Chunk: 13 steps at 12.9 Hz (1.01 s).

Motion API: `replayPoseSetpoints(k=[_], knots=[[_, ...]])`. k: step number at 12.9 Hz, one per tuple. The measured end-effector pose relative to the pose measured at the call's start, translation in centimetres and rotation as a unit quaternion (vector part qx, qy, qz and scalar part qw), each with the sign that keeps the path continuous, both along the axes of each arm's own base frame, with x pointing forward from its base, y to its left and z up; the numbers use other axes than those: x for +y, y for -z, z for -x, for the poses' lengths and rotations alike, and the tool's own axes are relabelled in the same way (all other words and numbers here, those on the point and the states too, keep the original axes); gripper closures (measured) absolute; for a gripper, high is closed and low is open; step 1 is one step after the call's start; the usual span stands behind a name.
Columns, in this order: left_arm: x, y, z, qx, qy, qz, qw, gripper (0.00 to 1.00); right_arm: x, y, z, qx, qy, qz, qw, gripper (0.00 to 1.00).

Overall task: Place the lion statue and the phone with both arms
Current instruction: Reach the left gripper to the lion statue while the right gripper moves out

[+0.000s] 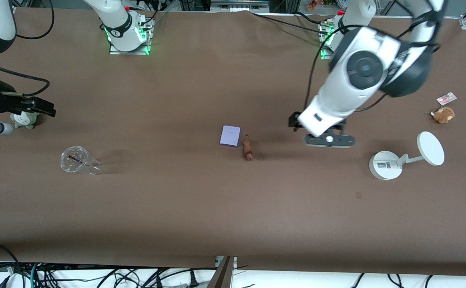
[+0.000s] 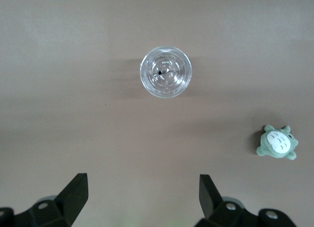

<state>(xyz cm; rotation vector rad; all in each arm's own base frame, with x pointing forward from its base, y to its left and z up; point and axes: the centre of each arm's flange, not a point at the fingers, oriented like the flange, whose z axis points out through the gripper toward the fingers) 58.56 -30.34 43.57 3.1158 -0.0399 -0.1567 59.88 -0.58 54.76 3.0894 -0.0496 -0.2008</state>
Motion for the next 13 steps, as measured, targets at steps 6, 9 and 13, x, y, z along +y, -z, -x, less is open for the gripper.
replayPoseSetpoints(k=[6,9,13], knots=[[-9.3,12.6,-0.6,-0.031,-0.001,0.046,0.998,0.0,4.6,5.4,-3.0,-0.001,-0.036,0.0,0.999,0.0],[-11.9,17.0,0.0,-0.049,-0.005,0.057,0.997,0.0,6.9,8.9,-4.4,0.001,-0.052,0.0,0.999,0.0],[-13.3,20.7,0.9,-0.05,-0.043,0.048,0.997,0.0,9.1,12.6,-5.5,0.003,-0.069,0.001,0.998,0.0]])
